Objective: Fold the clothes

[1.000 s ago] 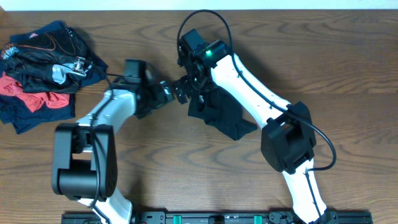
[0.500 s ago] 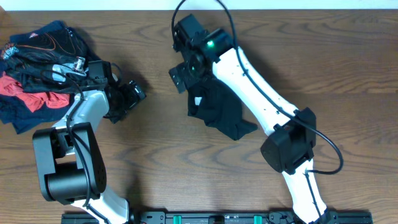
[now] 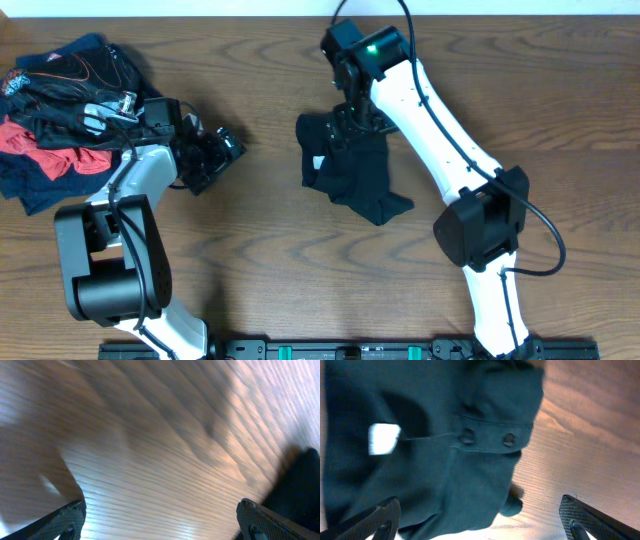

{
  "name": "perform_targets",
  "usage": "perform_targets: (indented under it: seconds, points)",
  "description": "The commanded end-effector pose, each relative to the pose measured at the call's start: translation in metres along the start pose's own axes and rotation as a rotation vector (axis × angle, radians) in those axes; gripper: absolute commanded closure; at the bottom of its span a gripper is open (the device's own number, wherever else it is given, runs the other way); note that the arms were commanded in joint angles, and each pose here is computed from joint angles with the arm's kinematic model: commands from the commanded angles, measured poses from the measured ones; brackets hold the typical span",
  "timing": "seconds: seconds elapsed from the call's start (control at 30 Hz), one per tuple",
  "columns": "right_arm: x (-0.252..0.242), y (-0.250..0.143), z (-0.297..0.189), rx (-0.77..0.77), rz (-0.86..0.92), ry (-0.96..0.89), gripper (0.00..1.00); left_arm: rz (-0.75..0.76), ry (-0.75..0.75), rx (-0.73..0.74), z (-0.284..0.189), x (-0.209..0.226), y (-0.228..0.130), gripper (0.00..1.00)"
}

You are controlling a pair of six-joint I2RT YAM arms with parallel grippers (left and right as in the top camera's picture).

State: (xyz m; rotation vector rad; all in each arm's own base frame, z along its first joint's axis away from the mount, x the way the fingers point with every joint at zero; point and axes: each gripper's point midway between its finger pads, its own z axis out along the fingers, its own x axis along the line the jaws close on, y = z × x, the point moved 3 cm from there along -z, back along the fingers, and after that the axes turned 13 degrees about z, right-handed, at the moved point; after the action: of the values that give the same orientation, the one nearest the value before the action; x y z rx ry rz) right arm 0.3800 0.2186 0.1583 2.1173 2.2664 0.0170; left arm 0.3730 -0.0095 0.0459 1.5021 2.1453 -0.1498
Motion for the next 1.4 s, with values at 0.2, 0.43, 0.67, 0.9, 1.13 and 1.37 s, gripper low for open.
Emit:
perform_targets:
  seconds: [0.2, 0.43, 0.67, 0.9, 1.13, 1.37]
  points:
    - [-0.023, -0.005, 0.032, 0.078, 0.051, -0.011, 0.01, 0.121, -0.133, 0.155, 0.03, -0.055, -0.046, 0.02]
    - [-0.025, -0.005, 0.03, 0.078, 0.044, -0.011, 0.01, 0.224, -0.172, 0.155, 0.041, -0.089, -0.058, 0.02]
    - [-0.034, -0.009, 0.029, 0.108, 0.07, -0.025, 0.01, 0.243, -0.362, 0.15, 0.035, -0.12, -0.055, 0.02]
    - [-0.04, -0.008, 0.034, 0.193, 0.097, 0.168, 0.01, 0.243, -0.372, 0.143, 0.034, -0.123, -0.053, 0.02]
    - [-0.048, -0.008, 0.061, 0.242, 0.12, 0.288, 0.01, 0.21, -0.207, 0.096, 0.033, -0.091, -0.04, 0.02]
    - [-0.034, -0.028, 0.094, 0.324, 0.115, 0.445, 0.01, 0.171, 0.066, 0.043, 0.014, -0.051, -0.028, 0.02]
